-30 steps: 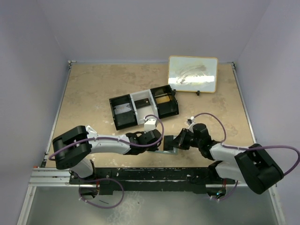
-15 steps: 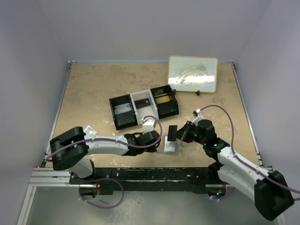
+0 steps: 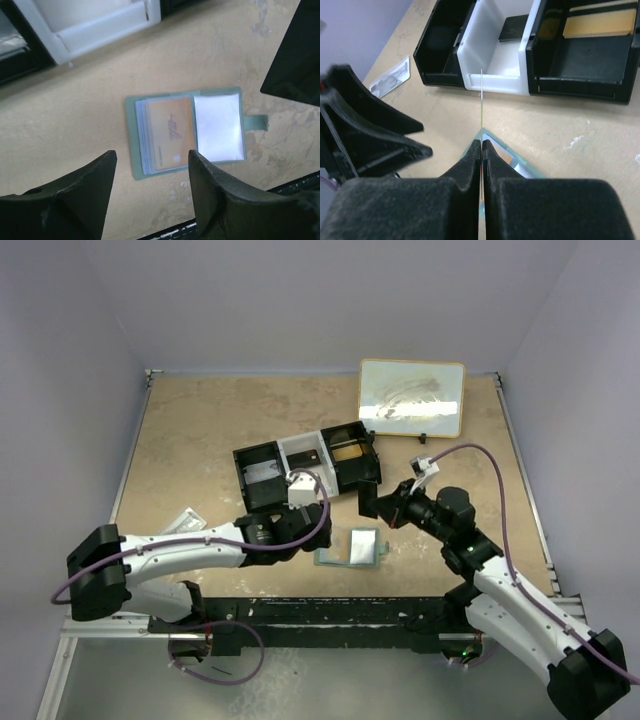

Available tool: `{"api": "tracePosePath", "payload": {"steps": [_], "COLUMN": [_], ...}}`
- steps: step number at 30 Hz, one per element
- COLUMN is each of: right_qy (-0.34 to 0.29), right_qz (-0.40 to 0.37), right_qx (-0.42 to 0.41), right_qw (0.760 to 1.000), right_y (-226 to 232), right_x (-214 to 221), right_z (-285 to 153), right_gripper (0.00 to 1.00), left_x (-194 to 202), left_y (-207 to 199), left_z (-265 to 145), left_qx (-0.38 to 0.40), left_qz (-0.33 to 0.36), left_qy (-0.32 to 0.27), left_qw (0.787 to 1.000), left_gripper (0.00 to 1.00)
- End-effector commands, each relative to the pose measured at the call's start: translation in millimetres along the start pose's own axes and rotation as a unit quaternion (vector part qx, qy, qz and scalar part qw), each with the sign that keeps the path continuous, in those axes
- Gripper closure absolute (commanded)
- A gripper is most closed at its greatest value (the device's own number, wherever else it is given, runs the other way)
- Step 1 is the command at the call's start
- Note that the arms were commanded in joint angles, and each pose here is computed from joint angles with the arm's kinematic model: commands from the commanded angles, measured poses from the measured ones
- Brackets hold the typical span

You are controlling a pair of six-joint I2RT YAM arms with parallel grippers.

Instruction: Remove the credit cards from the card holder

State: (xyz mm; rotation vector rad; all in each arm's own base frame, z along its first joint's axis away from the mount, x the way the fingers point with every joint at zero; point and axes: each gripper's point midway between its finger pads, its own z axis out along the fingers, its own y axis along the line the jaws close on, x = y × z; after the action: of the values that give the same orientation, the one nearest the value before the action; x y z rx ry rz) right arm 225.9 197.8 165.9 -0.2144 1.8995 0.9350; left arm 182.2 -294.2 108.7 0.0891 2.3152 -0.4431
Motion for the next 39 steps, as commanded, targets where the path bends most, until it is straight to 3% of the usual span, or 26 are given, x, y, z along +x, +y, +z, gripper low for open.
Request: {"api": "tracePosePath", "payload": {"steps": [1,6,12,16,20,23,26,30,39], "right_qy": [-0.042,-0.050,-0.062,-0.042,0.004,0.012,0.040,0.079,0.090], "right_qz": [-0.097,-0.169,-0.253,-0.359,-0.454,-0.497,-0.536,-0.592,-0.651], "right_qx": [-0.048,-0.047,-0.057,-0.063,-0.072,-0.039,-0.058,-0.073,-0.083], "right_qw": [0.993,0.983,0.964,0.930,0.888,0.867,0.841,0.799,0.749], "right_y": [23.4,29.4,46.4,63.4,58.8,45.0,41.1,30.0,14.4], "right_x": [-37.4,-52.6,-62.4,-62.1,-57.3,-64.8,-55.3,-44.0,-53.3], "right_z": [4.4,8.3,17.5,37.0,66.1,87.6,109.5,140.7,195.5], "right_gripper": [1.00,1.00,1.00,1.00,1.00,1.00,1.00,1.00,1.00], "left_x": [-38.3,-63.7,-128.5,-132.5,-131.4,-131.9,-136.9,-139.9,-137.2], "left_y": [35.8,107.7,167.3,202.0,210.9,221.7,223.1,220.1,218.3], "left_z": [-21.8,-36.5,-93.7,-105.8,-104.3,-110.2,-113.7,-105.0,-96.3], "left_qx": [-0.061,-0.142,-0.213,-0.278,-0.290,-0.306,-0.306,-0.308,-0.313], "left_qz": [0.022,-0.025,-0.073,-0.065,-0.062,-0.068,-0.068,-0.049,-0.034], "left_qy": [-0.032,-0.021,-0.118,-0.133,-0.156,-0.186,-0.202,-0.195,-0.176], "left_qw": [0.997,0.989,0.967,0.949,0.942,0.931,0.928,0.930,0.933], "left_gripper": [0.41,0.39,0.37,0.36,0.34,0.34,0.33,0.32,0.31]}}
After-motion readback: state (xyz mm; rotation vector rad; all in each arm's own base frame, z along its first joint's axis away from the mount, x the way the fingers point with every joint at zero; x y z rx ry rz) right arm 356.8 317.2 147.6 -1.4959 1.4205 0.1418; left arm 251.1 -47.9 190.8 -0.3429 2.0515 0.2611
